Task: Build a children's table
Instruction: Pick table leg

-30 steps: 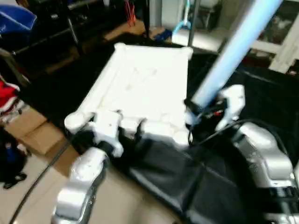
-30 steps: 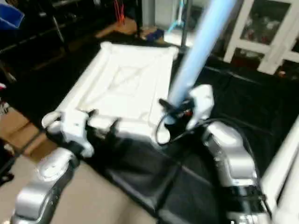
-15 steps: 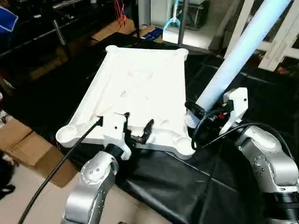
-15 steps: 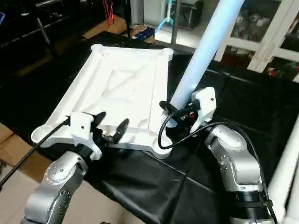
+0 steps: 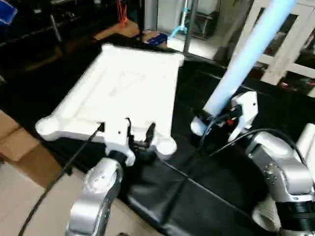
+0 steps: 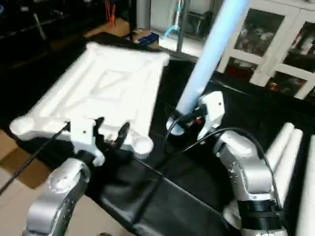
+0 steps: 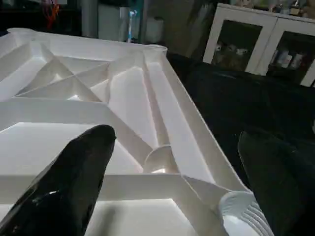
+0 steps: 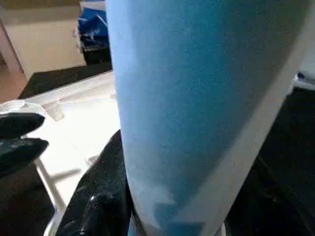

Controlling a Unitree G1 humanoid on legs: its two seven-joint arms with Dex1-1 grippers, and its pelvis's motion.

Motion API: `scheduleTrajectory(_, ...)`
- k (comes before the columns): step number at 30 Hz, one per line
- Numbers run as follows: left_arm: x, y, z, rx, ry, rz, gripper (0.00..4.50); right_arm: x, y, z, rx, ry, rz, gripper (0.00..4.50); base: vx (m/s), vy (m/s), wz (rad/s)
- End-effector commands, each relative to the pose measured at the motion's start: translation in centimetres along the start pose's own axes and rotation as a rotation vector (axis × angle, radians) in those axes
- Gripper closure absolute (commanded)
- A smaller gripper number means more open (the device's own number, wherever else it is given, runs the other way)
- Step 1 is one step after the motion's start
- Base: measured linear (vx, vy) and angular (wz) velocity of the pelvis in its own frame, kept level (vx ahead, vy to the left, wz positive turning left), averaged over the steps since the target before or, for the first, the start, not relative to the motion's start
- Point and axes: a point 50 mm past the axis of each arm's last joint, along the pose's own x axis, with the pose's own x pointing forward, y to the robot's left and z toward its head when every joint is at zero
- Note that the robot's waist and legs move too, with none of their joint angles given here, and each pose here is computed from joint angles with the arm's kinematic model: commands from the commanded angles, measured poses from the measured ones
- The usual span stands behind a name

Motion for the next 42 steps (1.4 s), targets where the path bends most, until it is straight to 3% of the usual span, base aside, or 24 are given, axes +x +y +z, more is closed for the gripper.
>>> scheduleTrajectory(1,-0.1,0.1,0.4,0.018,-0.008,-0.001,0.02,-0.1,0.3,0.7,-0.008,-0.023,0.001,2.62,-0.058,-0.078,-0.53)
scheduleTrajectory(12,0.0,1.0,1.5,0.021,-0.058,0.037,0.02,-0.5,0.5,0.6,-0.02,-0.009,-0.003,2.62,-0.038,0.082,-0.13)
scheduleTrajectory(26,-0.6,-0.5,0.9,0.019,-0.026,-0.104,0.02,-0.2,0.4,1.0,-0.032,-0.008,0.011,2.62,0.02,0.031,0.01)
scheduleTrajectory(28,-0.7,-0.4,0.8,0.046,-0.019,-0.15,0.02,-0.1,0.4,1.2,-0.033,-0.013,0.015,2.62,0.0,0.0,0.0)
scheduleTrajectory(29,-0.8,-0.4,0.5,0.077,0.018,-0.283,0.02,0.0,0.3,1.3,-0.03,-0.024,0.019,2.62,0.0,0.0,0.0)
scheduleTrajectory(35,0.1,0.8,0.6,0.191,0.04,-0.459,0.02,0.1,0.2,1.4,-0.043,-0.03,0.057,2.62,-0.044,-0.017,0.04)
scheduleTrajectory(36,0.5,1.1,0.5,0.267,0.078,-0.57,0.02,0.0,0.2,1.5,-0.06,-0.03,0.094,2.62,-0.075,-0.014,0.09)
scheduleTrajectory(42,2.9,3.0,0.8,0.442,0.153,-0.657,0.02,-0.8,0.0,2.0,-0.097,-0.011,0.184,2.62,-0.023,-0.002,0.02)
